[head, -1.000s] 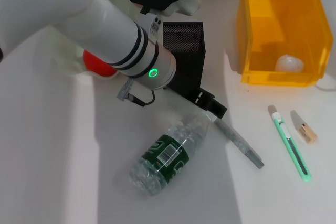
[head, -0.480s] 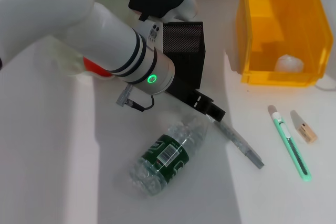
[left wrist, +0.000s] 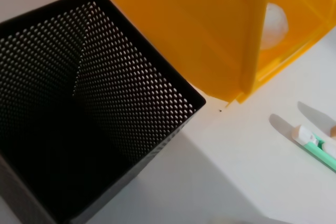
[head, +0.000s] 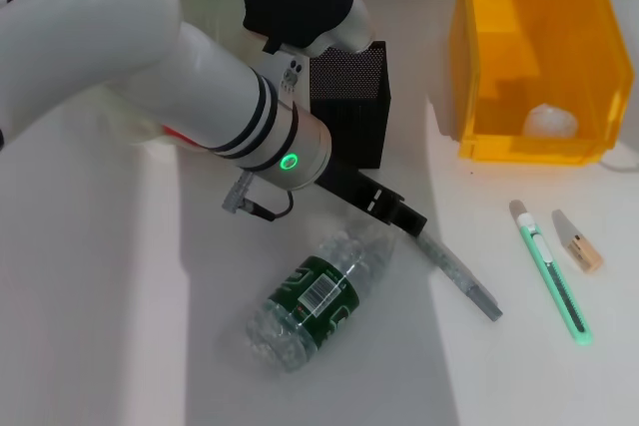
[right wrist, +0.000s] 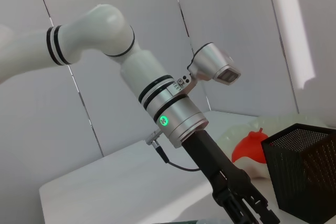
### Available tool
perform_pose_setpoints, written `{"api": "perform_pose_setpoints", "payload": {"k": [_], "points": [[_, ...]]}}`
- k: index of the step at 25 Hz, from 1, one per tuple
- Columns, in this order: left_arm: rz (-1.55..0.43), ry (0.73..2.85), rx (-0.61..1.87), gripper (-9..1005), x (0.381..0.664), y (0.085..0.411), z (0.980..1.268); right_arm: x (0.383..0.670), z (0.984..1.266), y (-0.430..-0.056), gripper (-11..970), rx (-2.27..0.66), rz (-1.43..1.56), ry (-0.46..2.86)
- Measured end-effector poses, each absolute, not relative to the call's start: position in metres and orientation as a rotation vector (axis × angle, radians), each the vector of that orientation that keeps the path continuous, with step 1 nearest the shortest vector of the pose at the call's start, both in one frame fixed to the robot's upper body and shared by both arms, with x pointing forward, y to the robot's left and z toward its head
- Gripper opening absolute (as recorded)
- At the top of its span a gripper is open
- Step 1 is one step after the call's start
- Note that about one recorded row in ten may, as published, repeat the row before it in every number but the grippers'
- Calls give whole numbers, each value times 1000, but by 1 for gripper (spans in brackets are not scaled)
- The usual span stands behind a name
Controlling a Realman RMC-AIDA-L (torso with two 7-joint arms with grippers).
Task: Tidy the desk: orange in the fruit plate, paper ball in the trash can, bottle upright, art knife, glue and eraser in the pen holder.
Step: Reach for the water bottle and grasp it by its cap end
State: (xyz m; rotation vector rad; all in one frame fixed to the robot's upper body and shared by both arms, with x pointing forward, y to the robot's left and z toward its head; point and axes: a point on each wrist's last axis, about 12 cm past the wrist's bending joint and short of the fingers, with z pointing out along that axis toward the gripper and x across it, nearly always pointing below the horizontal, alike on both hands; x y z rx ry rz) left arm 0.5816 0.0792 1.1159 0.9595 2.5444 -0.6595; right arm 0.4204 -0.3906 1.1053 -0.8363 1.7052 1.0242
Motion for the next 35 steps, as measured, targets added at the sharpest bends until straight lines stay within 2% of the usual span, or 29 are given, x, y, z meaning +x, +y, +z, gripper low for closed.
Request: {"api": "perform_pose_setpoints", "payload": {"k": [22,28,30,35], "points": [[-647,2523,1006,825,576,78,1108,419,1105,-390,766,-834,1030,1702],[-658,2516,1000,594,576,78,1107,419,1105,-390,766,-834,1030,1702],[-658,2515,1002,439,576,78,1107,419,1105,-390,766,-829,1026,1701],[-670,2501,1019,439,576,79,1107,419,1105,-392,766,-816,1017,1698]]}}
